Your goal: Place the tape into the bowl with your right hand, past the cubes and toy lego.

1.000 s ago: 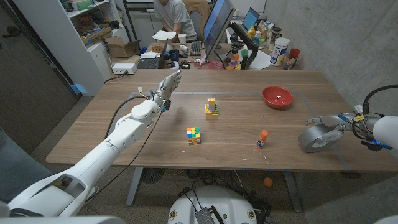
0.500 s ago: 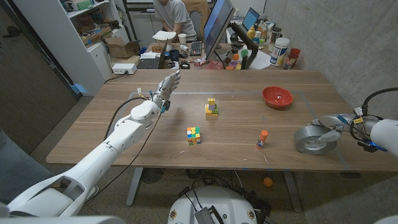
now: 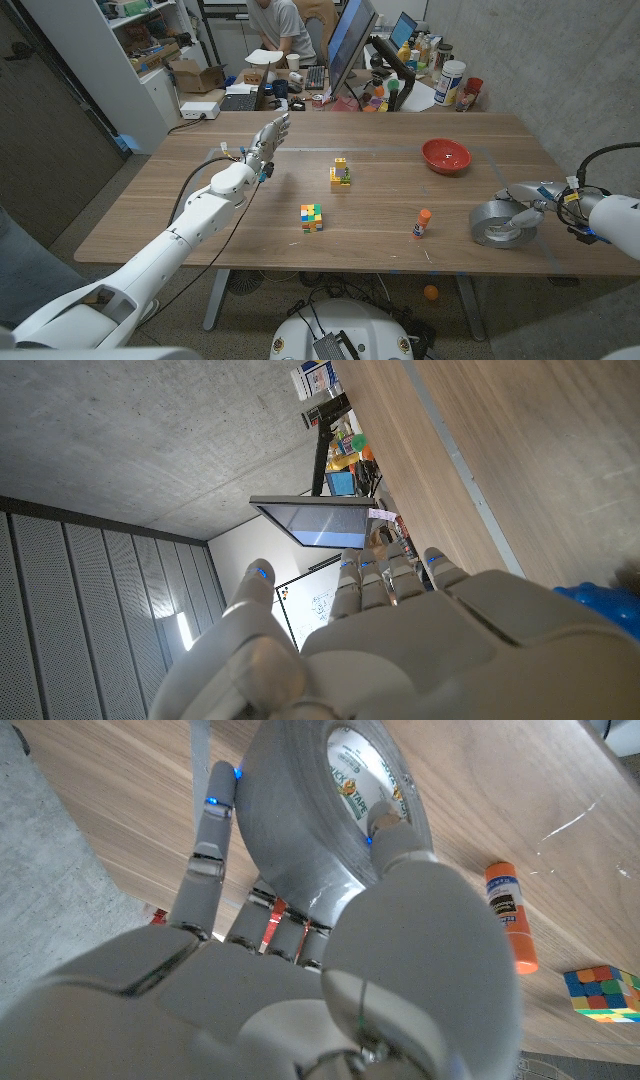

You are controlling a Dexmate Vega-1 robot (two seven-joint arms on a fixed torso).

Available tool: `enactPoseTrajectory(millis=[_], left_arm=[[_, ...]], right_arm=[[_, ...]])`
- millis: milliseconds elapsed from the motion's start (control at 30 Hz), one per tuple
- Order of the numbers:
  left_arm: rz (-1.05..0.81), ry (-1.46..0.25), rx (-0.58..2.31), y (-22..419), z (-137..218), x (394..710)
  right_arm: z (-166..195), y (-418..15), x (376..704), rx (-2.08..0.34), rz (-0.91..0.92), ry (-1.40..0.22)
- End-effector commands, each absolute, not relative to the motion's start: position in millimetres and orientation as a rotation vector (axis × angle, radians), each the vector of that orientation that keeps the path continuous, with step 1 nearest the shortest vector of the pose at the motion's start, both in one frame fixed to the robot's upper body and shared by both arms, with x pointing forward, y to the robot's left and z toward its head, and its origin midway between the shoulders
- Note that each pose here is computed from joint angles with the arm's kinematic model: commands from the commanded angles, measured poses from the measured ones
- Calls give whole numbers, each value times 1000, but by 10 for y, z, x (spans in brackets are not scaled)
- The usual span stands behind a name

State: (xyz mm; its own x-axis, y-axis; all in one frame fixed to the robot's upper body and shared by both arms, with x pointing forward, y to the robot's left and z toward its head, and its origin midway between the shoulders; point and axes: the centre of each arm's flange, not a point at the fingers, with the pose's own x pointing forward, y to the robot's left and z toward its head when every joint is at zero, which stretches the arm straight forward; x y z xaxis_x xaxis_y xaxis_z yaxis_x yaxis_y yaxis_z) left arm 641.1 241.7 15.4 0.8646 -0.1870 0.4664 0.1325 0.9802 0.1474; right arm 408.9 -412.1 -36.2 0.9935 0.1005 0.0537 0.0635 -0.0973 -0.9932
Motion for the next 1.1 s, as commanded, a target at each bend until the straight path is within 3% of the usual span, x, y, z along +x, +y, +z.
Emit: enactPoseTrajectory(millis=[33, 1100], left_arm=[[-166, -505, 107, 2421, 160, 6398], [-167, -540, 131, 2491, 327, 6352]], right_arm=[[-272, -4121, 4073, -1670, -14, -177], [98, -4106, 3979, -1711, -68, -176]])
